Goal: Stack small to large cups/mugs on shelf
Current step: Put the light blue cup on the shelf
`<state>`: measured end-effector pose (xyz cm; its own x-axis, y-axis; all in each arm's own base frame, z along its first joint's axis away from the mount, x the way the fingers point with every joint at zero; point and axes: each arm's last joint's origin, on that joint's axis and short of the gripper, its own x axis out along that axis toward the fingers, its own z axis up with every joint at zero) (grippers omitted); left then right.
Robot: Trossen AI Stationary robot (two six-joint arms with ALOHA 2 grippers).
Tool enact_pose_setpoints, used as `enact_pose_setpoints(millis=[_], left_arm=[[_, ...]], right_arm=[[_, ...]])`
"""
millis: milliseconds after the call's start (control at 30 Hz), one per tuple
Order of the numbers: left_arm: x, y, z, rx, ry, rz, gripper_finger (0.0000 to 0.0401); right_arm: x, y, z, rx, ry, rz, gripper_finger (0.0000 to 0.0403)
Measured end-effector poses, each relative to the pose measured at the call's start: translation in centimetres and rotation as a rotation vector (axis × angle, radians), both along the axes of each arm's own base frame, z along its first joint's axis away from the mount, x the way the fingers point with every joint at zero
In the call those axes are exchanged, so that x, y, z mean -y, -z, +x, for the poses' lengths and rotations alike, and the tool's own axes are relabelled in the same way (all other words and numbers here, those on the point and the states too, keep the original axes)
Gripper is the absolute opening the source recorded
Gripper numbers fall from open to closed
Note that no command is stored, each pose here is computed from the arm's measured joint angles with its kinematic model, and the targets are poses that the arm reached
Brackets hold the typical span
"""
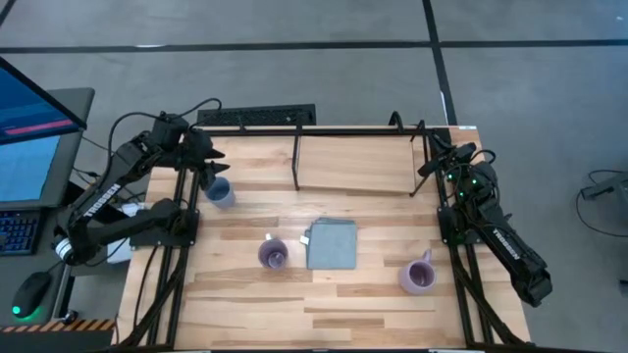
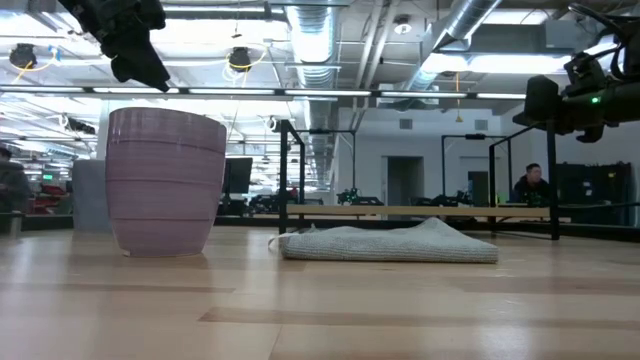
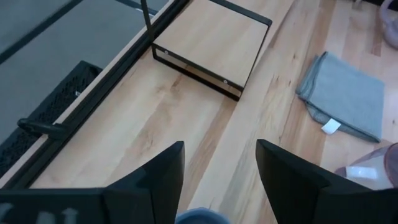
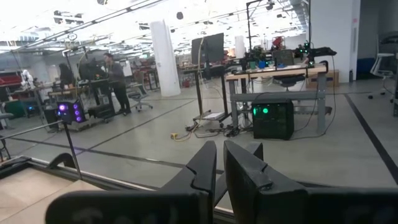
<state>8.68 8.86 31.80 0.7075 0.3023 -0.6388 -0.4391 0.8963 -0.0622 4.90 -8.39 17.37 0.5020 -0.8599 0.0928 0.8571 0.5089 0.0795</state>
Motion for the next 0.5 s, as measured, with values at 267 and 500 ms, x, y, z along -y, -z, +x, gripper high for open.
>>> enact_pose_setpoints(millis=[267,500], left_arm=[[-0.23,-0.12,0.01,-0.006,-0.047,0.026,0.0190],[-0.10,-0.05,0.01,-0.012,-0.016,0.026,0.0190]], right_arm=[[0.00,0.01,0.00,0.000,0.000,0.000,0.0055],[0.00,0.00,0.00,-0.001,0.000,0.000,0.0055]])
